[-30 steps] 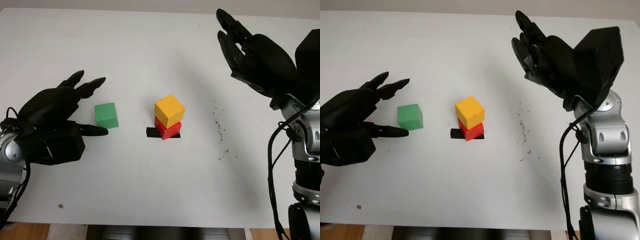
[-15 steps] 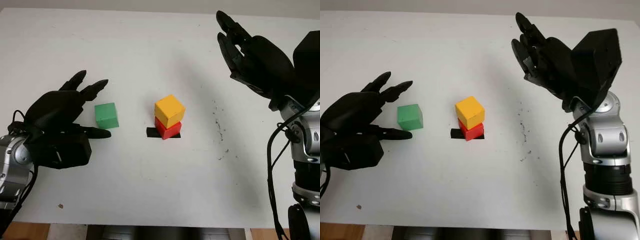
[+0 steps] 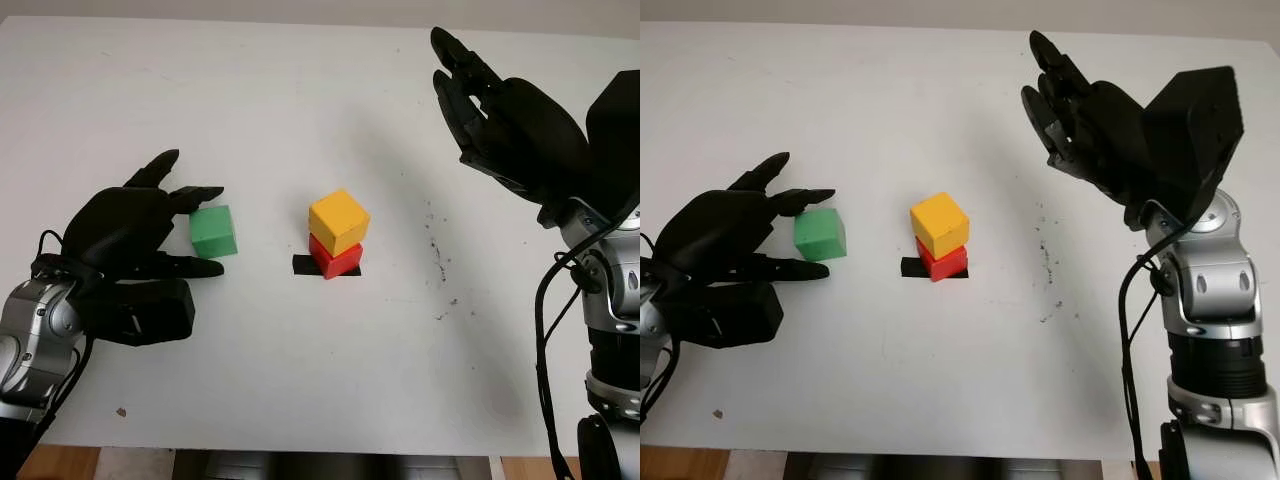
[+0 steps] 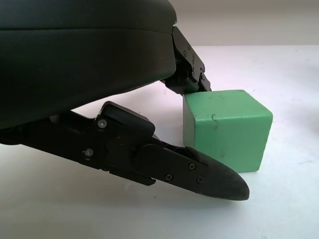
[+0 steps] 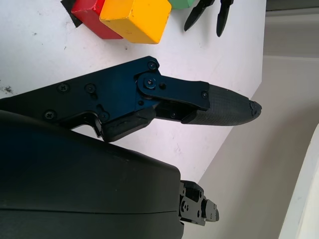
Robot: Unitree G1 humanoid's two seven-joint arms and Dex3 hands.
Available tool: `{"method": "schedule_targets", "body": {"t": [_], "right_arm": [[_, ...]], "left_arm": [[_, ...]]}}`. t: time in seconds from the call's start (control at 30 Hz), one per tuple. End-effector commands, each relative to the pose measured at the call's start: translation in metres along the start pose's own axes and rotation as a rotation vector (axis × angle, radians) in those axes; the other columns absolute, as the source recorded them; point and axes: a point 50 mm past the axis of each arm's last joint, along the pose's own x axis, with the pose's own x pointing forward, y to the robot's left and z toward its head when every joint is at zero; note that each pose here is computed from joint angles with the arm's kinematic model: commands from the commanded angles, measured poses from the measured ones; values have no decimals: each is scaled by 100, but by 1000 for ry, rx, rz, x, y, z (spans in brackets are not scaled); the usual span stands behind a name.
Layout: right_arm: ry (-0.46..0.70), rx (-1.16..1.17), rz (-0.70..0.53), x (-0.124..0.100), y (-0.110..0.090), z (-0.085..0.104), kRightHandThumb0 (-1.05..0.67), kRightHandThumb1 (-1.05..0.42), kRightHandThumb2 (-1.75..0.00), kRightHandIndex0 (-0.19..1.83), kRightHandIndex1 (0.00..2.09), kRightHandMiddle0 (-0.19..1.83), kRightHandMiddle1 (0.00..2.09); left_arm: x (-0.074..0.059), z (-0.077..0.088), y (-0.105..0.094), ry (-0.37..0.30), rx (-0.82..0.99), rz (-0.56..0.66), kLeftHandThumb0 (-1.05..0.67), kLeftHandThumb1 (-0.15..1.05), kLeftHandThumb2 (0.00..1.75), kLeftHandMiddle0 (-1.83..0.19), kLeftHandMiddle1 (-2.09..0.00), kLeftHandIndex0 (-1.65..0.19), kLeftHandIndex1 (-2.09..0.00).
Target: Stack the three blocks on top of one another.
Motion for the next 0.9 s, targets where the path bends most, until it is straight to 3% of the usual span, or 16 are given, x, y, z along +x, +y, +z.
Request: {"method": "schedule_targets", "body": {"t": [0.0, 0.13, 0.33, 0.57, 0.73, 0.87], "right_arm": [[-9, -9, -8, -3, -2, 3, -75, -105, -62, -19, 0, -18, 4], [-13, -9, -8, -3, -2, 3, -75, -105, -62, -19, 0, -18, 4], [-13, -7, -8, -3, -2, 3, -75, -105, -62, -19, 0, -18, 4], [-1, -7, -28, -3, -3, 3, -75, -105, -59, -19, 0, -15, 6], [23, -19, -43, -3, -4, 4, -74, -105, -53, -19, 1, -13, 7], [40, -12, -55, -3, -5, 6, -73, -105, -48, -19, 2, -13, 7]], "left_arm": [[-1, 0, -3, -6, 13, -4, -81, 103, 5, -6, -8, -50, -25], [0, 0, -3, -2, 23, -6, -81, 104, 5, -10, -6, -33, -70], [-1, -1, -5, 9, 2, -15, -79, 104, 6, -12, -6, -27, -90], [-1, -8, -11, 43, -393, -10, -56, 100, 5, -21, -8, -41, -97], [0, -13, -15, 42, -539, 23, -48, 103, 6, -29, -7, -37, -127], [1, -17, -19, 70, -739, 22, -45, 102, 5, -30, -6, -36, -134]]}}
